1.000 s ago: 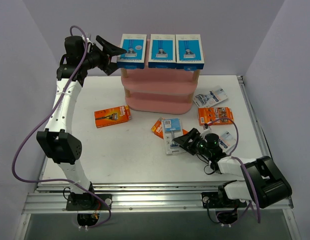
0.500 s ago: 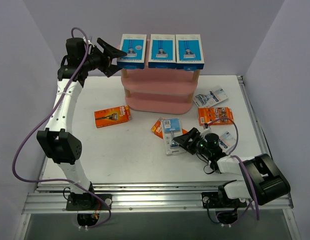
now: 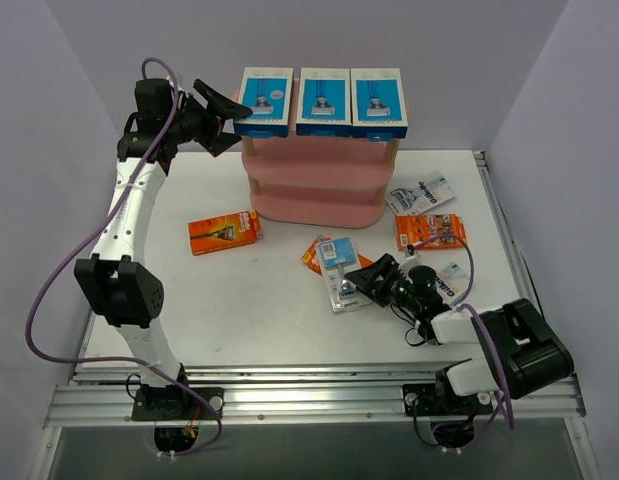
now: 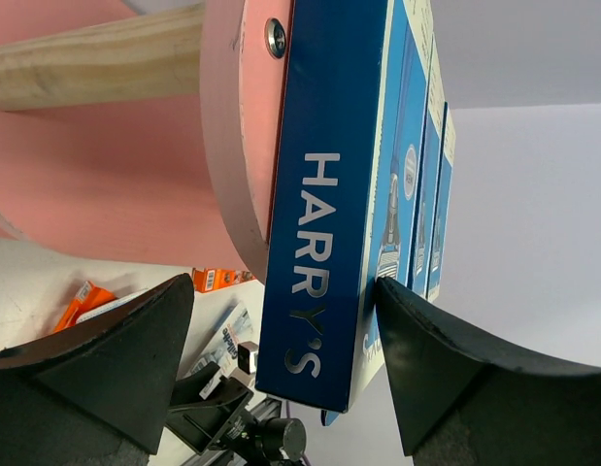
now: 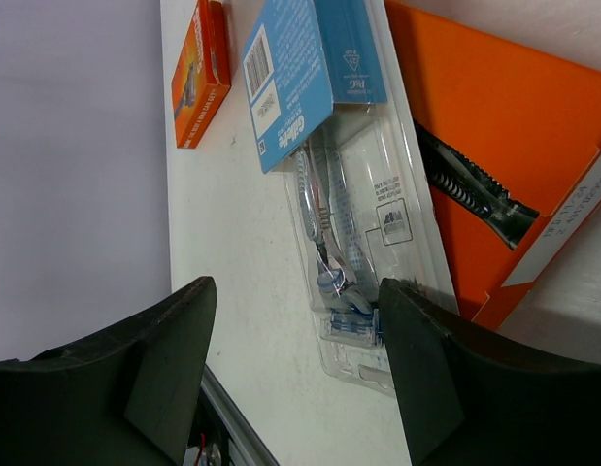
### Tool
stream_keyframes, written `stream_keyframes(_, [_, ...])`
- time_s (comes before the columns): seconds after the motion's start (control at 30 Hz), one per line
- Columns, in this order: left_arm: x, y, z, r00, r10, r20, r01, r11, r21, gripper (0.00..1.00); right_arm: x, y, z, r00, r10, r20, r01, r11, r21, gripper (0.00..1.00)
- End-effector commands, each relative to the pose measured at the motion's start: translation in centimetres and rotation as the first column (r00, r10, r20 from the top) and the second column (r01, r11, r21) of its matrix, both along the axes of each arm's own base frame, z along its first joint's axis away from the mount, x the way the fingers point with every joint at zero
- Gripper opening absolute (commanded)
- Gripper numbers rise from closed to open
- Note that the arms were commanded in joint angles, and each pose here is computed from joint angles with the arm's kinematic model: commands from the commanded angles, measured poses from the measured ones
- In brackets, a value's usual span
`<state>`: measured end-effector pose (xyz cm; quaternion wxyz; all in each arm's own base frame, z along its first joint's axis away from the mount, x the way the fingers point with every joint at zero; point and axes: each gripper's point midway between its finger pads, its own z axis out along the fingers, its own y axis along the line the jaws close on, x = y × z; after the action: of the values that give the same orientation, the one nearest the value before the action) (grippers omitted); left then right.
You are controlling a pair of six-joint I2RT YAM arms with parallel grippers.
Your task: Place and organize the shaving razors onto the shelf
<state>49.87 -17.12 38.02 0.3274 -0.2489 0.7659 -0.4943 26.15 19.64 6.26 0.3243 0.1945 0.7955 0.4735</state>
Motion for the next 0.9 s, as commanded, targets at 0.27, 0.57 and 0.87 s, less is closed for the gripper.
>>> stream_keyframes(0.27, [1.4, -0.5, -0.1, 0.999, 0.004, 0.040, -0.006, 0.999, 0.047, 0.84, -1.8, -0.5, -3.7, 0.991, 0.015, -0.134, -0.021, 0.999, -0.047, 0.64])
stream_keyframes(0.57, [1.3, -1.7, 0.4, 0.998, -0.017, 0.054, 0.015, 0.999, 0.050, 0.84, -1.9, -0.6, -4.1, 0.990, 0.016, -0.142, -0.022, 0.999, -0.043, 0.64])
stream_keyframes(0.87, [1.3, -2.0, 0.1, 0.998, -0.026, 0.051, 0.023, 0.998, 0.053, 0.84, -2.1, -0.6, -4.3, 0.989, 0.020, -0.147, -0.024, 0.999, -0.031, 0.64])
